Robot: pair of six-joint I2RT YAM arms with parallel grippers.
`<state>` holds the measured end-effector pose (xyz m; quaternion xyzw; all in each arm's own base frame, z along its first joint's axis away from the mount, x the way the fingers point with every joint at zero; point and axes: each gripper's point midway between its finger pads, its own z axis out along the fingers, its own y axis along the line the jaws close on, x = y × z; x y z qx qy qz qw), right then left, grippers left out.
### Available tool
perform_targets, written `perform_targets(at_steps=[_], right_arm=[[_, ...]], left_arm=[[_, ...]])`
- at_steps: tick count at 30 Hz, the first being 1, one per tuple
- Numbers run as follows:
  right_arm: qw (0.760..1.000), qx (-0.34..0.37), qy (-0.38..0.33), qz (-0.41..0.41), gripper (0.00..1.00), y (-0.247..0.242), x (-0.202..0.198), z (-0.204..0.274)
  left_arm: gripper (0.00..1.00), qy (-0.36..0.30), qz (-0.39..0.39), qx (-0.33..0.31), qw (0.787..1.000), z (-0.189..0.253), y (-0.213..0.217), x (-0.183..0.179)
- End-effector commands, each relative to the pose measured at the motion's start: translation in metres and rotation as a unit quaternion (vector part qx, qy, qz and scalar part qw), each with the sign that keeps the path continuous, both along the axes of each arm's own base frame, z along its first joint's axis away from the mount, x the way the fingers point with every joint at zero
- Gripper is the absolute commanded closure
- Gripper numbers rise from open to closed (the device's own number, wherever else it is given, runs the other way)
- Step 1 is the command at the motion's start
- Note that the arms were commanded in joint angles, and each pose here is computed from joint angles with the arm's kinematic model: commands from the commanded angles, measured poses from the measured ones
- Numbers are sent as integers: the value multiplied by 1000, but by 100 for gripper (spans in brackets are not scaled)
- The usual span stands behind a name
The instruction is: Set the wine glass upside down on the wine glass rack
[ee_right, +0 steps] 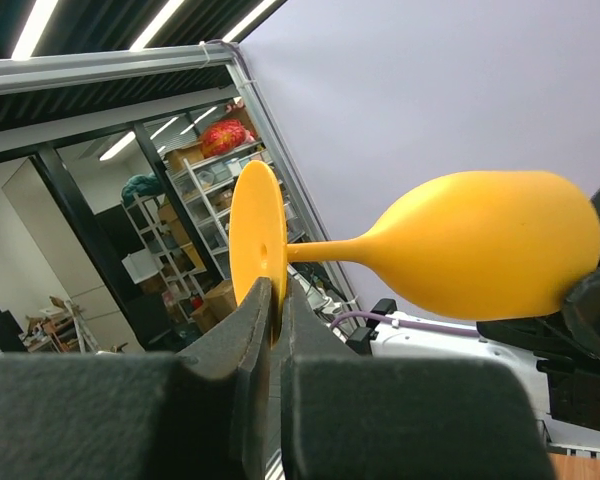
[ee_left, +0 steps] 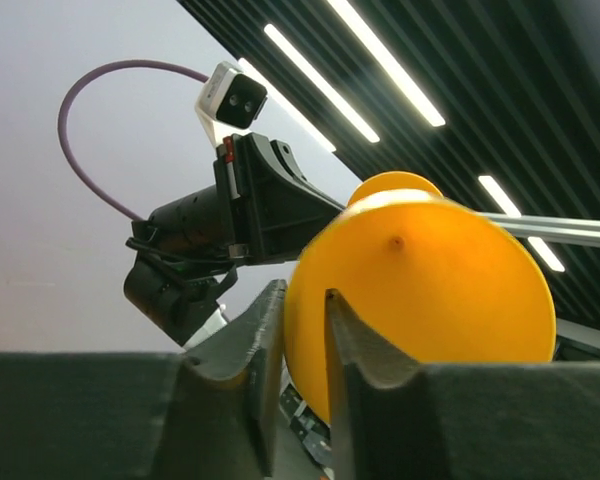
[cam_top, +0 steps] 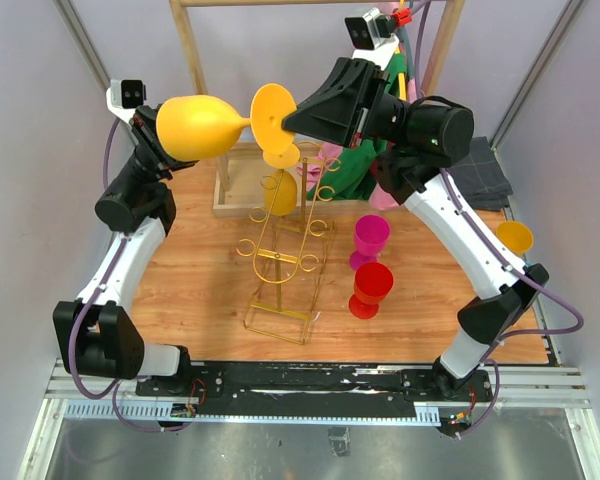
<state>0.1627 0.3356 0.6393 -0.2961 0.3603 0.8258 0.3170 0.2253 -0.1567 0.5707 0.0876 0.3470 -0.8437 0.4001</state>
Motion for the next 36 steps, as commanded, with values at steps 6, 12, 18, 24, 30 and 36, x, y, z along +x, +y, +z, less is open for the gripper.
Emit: perform_targets(at_steps=[6, 12, 18, 24, 30, 36], right_arm=[[997, 51, -60, -20, 99, -26, -27, 25], [995, 54, -77, -36, 99, -37, -35, 31], [990, 60, -106, -73, 99, -59, -43, 41], [976, 6, -124, -181, 99, -84, -44, 36], [948, -79, -115, -287, 99, -98, -37, 3], [929, -149, -38, -336, 99, -104, -12, -55]], left_arm=[[47, -50, -84, -8, 995, 3, 7, -56], [37, -56, -70, 0, 996, 2, 10, -51], [37, -43, -50, 11, 998, -8, 14, -37], [38, -30, -19, 38, 999, -18, 16, -25], [39, -17, 1, 61, 998, -25, 12, -17], [40, -6, 1, 57, 998, -27, 13, -12]])
